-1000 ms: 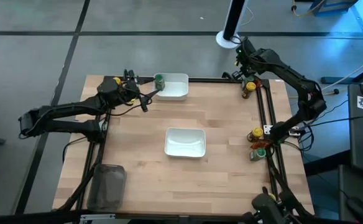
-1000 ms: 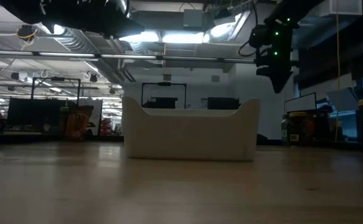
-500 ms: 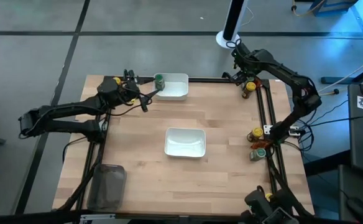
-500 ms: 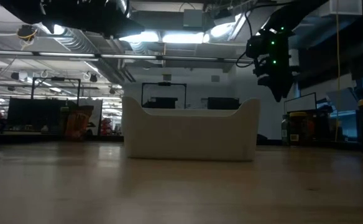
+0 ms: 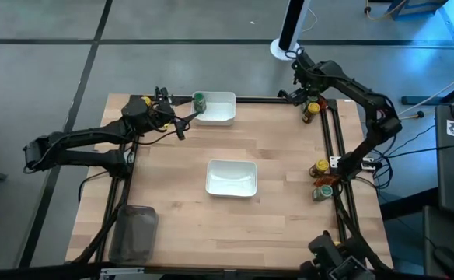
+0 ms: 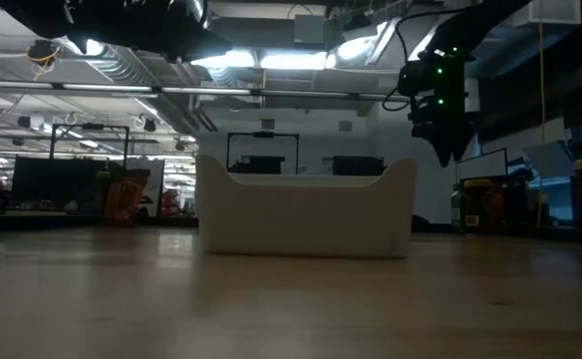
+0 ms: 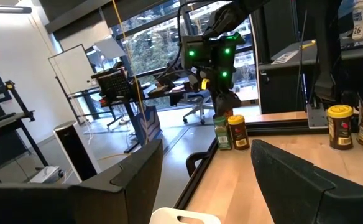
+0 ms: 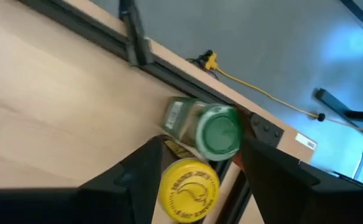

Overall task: Sort spices by type
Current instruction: Put the top right green seasoning bottle into the top white bin

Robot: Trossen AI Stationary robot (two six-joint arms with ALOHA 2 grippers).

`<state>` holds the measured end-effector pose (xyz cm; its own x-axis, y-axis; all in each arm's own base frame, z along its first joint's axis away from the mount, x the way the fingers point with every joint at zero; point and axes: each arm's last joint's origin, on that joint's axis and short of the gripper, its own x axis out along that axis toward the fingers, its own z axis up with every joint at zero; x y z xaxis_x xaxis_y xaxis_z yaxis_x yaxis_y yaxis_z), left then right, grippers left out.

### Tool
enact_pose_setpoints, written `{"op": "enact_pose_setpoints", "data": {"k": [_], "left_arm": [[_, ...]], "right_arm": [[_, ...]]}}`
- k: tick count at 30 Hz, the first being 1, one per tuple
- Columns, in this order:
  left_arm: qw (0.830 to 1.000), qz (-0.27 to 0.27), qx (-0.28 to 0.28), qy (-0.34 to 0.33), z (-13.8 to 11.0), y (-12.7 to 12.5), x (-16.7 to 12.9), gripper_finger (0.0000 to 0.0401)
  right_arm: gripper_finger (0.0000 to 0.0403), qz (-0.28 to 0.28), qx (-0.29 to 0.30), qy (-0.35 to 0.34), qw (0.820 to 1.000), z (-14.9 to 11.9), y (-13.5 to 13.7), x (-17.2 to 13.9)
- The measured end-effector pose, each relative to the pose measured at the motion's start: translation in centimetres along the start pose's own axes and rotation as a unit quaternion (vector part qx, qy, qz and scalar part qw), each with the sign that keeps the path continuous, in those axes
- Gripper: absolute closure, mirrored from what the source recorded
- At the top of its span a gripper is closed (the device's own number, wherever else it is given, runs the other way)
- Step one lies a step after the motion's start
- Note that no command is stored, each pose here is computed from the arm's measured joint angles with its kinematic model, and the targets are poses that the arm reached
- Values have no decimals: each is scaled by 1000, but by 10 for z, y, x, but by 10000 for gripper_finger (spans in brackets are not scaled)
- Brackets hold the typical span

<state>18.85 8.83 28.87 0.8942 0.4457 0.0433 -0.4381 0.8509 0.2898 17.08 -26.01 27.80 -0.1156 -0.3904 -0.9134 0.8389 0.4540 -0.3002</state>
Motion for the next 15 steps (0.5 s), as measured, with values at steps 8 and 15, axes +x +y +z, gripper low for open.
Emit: {"op": "enact_pose_setpoints", "data": {"k": [8, 15], "left_arm": [[1000, 0, 0, 0, 0, 0, 0, 166], [1000, 0, 0, 0, 0, 0, 0, 166]], "right_arm": [[148, -8, 16, 27, 999, -2, -5, 15], [88, -10, 28, 56, 998, 1, -3, 33]]}}
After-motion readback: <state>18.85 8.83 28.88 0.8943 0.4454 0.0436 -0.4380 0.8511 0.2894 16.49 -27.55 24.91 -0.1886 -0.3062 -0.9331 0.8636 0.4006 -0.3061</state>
